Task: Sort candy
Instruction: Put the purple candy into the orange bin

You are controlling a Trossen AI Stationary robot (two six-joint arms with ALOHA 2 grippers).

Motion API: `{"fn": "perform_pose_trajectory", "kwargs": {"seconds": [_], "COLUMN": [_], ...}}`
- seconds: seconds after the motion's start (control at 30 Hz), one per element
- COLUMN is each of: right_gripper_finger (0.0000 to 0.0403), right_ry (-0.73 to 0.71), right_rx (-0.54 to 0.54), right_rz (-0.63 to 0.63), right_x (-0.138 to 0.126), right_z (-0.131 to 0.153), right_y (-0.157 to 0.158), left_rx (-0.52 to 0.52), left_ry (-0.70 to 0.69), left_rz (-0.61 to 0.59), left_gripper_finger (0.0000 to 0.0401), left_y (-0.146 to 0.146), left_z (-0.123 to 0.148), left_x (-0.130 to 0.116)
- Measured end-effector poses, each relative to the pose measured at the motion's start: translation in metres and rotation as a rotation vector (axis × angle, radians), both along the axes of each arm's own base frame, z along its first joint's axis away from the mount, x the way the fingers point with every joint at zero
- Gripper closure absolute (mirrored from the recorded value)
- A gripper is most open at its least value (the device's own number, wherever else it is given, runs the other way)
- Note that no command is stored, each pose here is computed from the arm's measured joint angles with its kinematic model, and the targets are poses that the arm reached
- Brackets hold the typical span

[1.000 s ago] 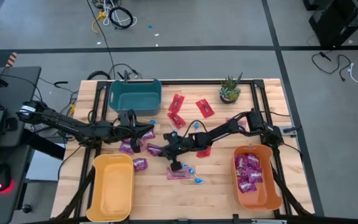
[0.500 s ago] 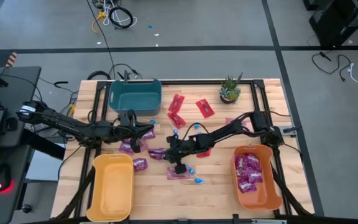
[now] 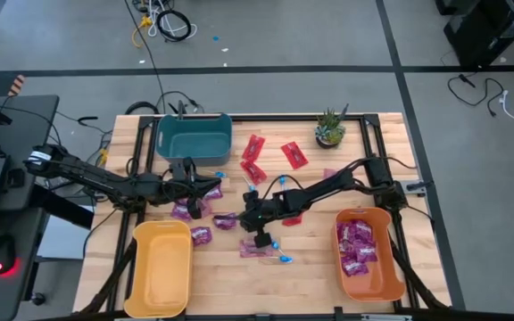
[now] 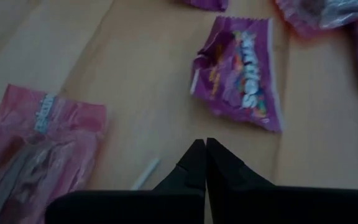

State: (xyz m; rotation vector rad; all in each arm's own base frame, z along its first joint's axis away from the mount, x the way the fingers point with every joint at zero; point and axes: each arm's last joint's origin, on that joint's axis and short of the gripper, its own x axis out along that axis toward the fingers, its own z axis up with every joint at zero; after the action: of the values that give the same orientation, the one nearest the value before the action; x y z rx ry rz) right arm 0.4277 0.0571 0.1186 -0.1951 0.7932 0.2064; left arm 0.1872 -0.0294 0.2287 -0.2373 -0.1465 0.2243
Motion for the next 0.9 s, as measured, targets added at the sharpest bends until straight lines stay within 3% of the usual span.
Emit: {"fn": "perform_pose_trajectory", "kwargs": {"seconds": [0.2, 0.4, 0.63, 0.9], "right_gripper_finger": [0.0403, 0.0394, 0.0356, 0.0304], "right_ry": [-0.077, -0.294, -0.332, -0.331], "right_rx": [-0.006, -0.032, -0.016, 0.053], "right_rz": [0.006, 0.043, 0.049, 0.022], "right_x": [0.003, 0.016, 0.018, 0.025], "right_z": [0.015, 0.03, 0.032, -0.004], "right_y": [-0.004, -0.003, -0.002, 0.003], "left_rx": [0.002, 0.003, 0.005, 0.009], "left_ry": [0.003, 0.002, 0.003, 0.008], "left_rz": [-0.002, -0.002, -0.003, -0.005], "left_gripper_finger": [0.0395, 0.0395, 0.0395, 0.0395], "left_y": [0.0, 0.0, 0.0, 0.0], "left_z": [0.0, 0.0, 0.0, -0.001], "left_x": [0.0, 0.0, 0.0, 0.0]}}
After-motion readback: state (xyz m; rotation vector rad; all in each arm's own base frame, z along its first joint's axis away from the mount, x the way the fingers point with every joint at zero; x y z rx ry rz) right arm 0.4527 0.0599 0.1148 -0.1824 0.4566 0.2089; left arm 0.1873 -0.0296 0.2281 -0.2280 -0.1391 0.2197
